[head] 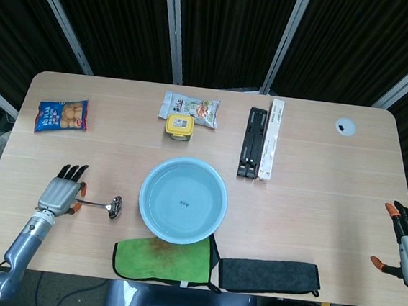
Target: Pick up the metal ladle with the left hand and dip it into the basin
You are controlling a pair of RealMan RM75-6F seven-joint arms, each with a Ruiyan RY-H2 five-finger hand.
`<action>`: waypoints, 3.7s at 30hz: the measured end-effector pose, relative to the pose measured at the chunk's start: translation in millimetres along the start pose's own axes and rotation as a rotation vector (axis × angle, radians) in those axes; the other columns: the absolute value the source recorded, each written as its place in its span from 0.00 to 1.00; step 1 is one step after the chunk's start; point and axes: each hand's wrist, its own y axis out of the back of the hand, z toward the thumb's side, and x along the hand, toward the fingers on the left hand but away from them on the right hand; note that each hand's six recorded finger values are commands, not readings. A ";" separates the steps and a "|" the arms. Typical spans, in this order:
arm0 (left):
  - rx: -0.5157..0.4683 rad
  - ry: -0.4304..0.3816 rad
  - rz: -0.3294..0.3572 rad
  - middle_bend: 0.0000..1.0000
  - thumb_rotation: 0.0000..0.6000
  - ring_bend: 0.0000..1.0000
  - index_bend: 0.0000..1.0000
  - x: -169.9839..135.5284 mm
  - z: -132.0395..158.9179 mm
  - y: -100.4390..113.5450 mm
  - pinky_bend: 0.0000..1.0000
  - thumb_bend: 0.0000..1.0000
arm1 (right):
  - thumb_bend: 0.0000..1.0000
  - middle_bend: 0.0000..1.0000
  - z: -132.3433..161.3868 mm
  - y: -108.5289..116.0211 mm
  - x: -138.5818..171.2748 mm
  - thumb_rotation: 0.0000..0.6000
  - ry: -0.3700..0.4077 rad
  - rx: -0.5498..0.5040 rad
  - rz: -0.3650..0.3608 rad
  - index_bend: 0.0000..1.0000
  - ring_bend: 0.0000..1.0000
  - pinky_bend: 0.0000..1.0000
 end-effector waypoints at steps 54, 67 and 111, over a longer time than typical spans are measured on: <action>0.007 0.003 -0.048 0.00 1.00 0.00 0.51 4.1 0.3 -16.9 0.00 0.39 | 0.00 0.00 -2.1 2.5 -0.2 1.00 -0.010 -0.002 -0.015 0.00 0.00 0.00; 0.005 0.007 -0.031 0.00 1.00 0.00 0.55 -1.8 -2.4 -12.2 0.00 0.41 | 0.00 0.00 -0.6 2.8 0.4 1.00 -0.005 -0.002 -0.017 0.00 0.00 0.00; -0.120 -0.430 0.031 0.00 1.00 0.00 0.55 -81.5 106.7 41.4 0.00 0.41 | 0.00 0.00 7.1 9.4 14.9 1.00 0.045 -0.015 -0.042 0.00 0.00 0.00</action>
